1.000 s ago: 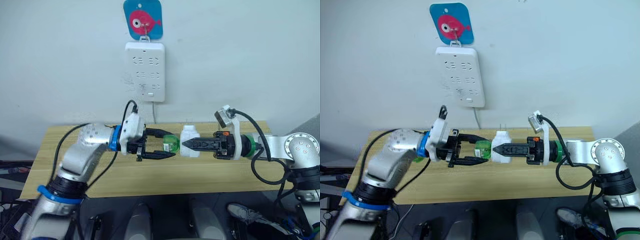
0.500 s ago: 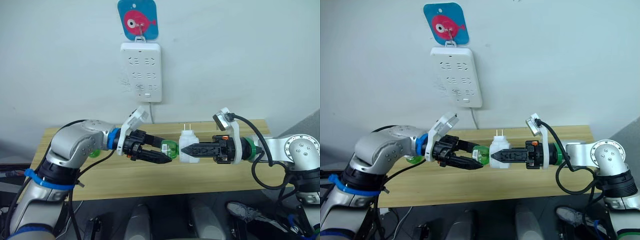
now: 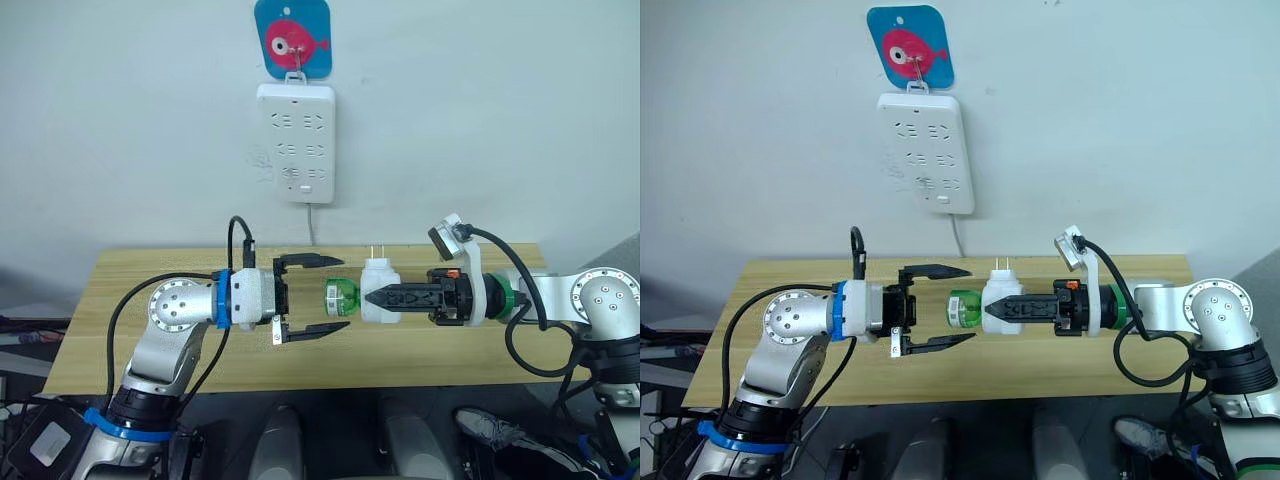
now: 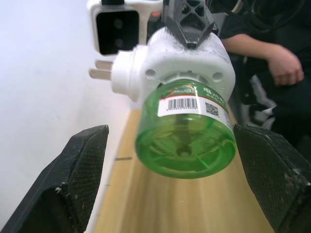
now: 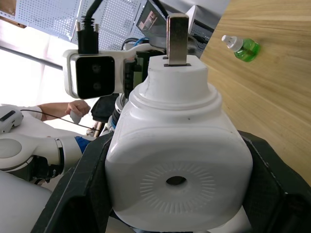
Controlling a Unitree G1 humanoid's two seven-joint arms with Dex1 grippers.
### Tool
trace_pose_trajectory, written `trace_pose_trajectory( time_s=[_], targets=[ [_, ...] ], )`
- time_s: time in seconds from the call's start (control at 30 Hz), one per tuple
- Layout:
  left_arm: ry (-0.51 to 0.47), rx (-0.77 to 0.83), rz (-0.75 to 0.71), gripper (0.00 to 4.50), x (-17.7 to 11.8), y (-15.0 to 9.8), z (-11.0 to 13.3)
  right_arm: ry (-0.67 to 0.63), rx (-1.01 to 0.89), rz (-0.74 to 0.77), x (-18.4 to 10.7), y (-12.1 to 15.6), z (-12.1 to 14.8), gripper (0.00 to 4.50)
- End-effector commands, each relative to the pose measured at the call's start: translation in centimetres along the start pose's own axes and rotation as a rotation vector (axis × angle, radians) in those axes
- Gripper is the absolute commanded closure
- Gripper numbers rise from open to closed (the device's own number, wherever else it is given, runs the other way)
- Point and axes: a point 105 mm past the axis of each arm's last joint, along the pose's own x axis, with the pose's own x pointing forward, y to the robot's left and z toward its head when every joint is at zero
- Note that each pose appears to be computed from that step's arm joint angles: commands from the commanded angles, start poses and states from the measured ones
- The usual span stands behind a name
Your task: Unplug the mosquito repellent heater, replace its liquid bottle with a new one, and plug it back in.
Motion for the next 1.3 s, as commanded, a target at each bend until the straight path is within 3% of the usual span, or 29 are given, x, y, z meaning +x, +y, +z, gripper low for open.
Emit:
trace_pose_trajectory(
  time_s=[0.03, 0.13, 0.33, 0.4, 0.5, 0.6, 0.67, 0.77, 0.83, 0.93, 1.13, 1.3],
  targets=[
    [-0.023, 0.069, 0.006, 0.18, 0.0, 0.1, 0.7, -0.016, -0.020, 0.042, -0.1, 0.9, 0.5, 1.48],
    [-0.039, 0.089, -0.013, 0.36, 0.1, -0.1, 0.8, -0.015, -0.021, 0.043, 0.0, 0.9, 0.6, 1.48],
    [-0.051, 0.084, -0.067, 2.01, 0.5, -0.6, 0.8, -0.017, -0.024, 0.041, 0.0, 0.9, 0.6, 1.48],
    [-0.049, 0.078, -0.097, 2.23, 0.5, -0.7, 1.1, -0.017, -0.024, 0.040, 0.0, 0.9, 0.6, 1.48],
    [-0.008, 0.015, -0.163, 2.23, 0.1, -0.6, 1.5, -0.013, -0.028, 0.034, -0.1, 0.9, 0.5, 1.48],
    [0.118, -0.344, -0.182, 2.23, -0.8, 0.2, 0.9, -0.011, -0.028, 0.033, -0.2, 0.9, 0.4, 1.48],
    [0.134, -0.685, -0.158, 2.23, -1.5, 0.9, 1.1, -0.010, -0.029, 0.033, -0.2, 0.9, 0.4, 1.48],
    [0.120, -0.985, -0.195, 2.23, -2.1, 1.4, 2.2, -0.008, -0.030, 0.034, -0.1, 0.9, 0.3, 1.48],
    [0.118, -1.081, -0.210, 2.23, -2.2, 1.6, 2.6, -0.006, -0.030, 0.035, -0.1, 0.9, 0.3, 1.48],
    [0.142, -1.117, -0.204, 2.23, -2.2, 1.8, 2.5, -0.004, -0.033, 0.039, -0.1, 0.9, 0.3, 1.48],
    [0.213, -0.986, -0.134, 2.23, -2.0, 1.4, 0.9, -0.006, -0.032, 0.043, 0.0, 1.0, 0.3, 1.48],
    [0.258, -0.856, -0.155, 0.60, -2.7, -0.1, 0.0, -0.010, -0.030, 0.043, 0.0, 1.0, 0.3, 1.48]
  ],
)
